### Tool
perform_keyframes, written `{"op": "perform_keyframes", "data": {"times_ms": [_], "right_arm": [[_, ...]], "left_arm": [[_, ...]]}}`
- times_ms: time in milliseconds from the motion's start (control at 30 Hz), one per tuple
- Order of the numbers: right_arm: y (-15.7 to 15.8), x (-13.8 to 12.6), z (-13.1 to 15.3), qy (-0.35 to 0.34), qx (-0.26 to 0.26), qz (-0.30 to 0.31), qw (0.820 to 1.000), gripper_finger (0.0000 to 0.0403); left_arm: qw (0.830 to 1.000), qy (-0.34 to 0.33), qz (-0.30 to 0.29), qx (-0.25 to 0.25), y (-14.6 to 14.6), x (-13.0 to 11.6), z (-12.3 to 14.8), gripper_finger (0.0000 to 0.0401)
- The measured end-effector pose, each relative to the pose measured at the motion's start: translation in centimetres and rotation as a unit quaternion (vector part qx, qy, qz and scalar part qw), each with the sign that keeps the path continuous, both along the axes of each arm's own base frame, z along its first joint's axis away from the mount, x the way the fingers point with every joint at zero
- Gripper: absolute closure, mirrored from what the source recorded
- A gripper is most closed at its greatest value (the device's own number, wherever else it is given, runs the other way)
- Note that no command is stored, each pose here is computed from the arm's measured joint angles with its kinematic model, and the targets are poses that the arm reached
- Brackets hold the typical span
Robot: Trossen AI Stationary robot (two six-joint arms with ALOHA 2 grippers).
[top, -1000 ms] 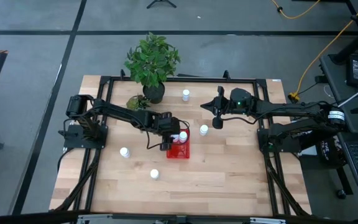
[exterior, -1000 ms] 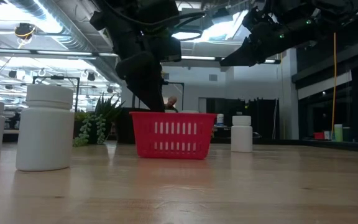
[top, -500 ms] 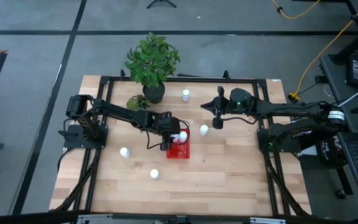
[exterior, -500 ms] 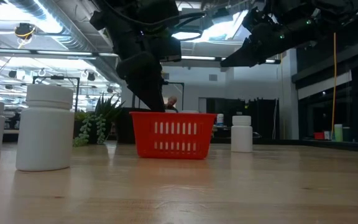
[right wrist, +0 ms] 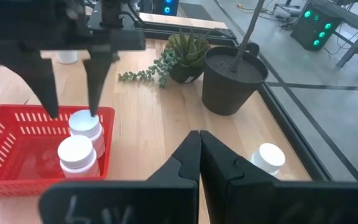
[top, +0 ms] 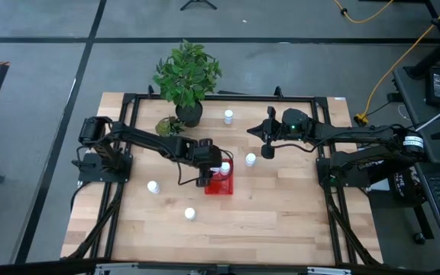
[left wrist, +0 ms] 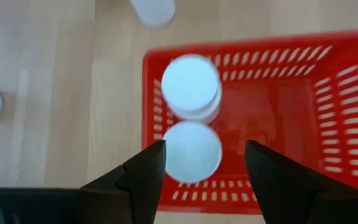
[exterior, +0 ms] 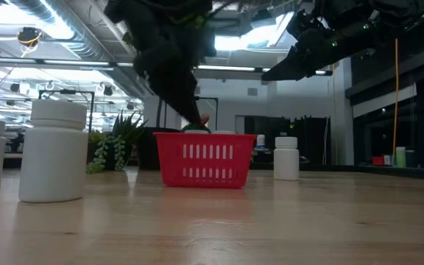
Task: Pick and place pill bottles into a basket
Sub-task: Put the white medicine bottle into the red bin
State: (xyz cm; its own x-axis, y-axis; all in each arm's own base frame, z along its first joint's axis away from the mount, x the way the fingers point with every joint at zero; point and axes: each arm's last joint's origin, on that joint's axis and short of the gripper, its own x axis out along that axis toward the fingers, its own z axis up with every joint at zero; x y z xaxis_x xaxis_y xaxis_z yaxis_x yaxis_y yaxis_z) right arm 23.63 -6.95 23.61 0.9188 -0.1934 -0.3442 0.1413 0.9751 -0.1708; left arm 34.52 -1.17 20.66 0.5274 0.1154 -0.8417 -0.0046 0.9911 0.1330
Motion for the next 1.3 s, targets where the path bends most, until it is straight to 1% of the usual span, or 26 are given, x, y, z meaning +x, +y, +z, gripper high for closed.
{"op": "perform_keyframes", "data": {"times_ms": [100, 233, 367, 433, 633, 767, 867, 967, 1033, 1167, 1300], "right_arm": [[0.0, 0.0, 0.0, 0.000, 0.000, 0.000, 1.000, 0.0396], [0.0, 0.0, 0.0, 0.000, 0.000, 0.000, 1.000, 0.0396], [0.0, 0.0, -0.1, 0.003, 0.000, 0.000, 1.000, 0.0396], [0.0, 0.0, -0.1, 0.004, 0.000, 0.000, 1.000, 0.0396], [0.0, 0.1, -0.4, 0.014, 0.002, 0.001, 1.000, 0.0396], [-0.1, 0.4, -0.9, 0.023, 0.004, 0.001, 1.000, 0.0396], [-0.2, 0.7, -1.5, 0.034, 0.008, 0.001, 0.999, 0.0396], [-0.3, 1.1, -2.1, 0.041, 0.010, 0.000, 0.999, 0.0395], [-0.4, 1.5, -2.4, 0.041, 0.010, 0.000, 0.999, 0.0395], [-0.6, 1.9, -3.6, 0.065, 0.018, 0.000, 0.998, 0.0395], [-0.8, 2.4, -4.4, 0.070, 0.019, 0.000, 0.997, 0.0395]], "left_arm": [[1.000, -0.012, -0.015, 0.006, -0.3, -0.1, 1.1, 0.0189], [1.000, -0.006, -0.022, 0.014, -0.2, -1.3, 2.5, 0.0189], [1.000, -0.009, -0.003, 0.024, 0.0, -3.0, 4.3, 0.0189], [0.999, -0.021, 0.004, 0.032, 0.1, -3.8, 5.0, 0.0191], [0.997, -0.054, 0.039, 0.036, 0.4, -6.8, 6.0, 0.0218], [0.994, -0.089, 0.061, 0.034, 0.6, -8.7, 5.5, 0.0240], [0.989, -0.138, 0.049, 0.033, 0.6, -9.7, 4.4, 0.0257], [0.985, -0.164, 0.037, 0.042, 0.7, -10.9, 2.7, 0.0274], [0.982, -0.179, 0.042, 0.040, 0.9, -11.7, 1.8, 0.0284], [0.976, -0.209, 0.055, 0.034, 1.2, -13.4, 0.5, 0.0308], [0.968, -0.242, 0.056, 0.030, 1.2, -14.8, -0.1, 0.0336]]}}
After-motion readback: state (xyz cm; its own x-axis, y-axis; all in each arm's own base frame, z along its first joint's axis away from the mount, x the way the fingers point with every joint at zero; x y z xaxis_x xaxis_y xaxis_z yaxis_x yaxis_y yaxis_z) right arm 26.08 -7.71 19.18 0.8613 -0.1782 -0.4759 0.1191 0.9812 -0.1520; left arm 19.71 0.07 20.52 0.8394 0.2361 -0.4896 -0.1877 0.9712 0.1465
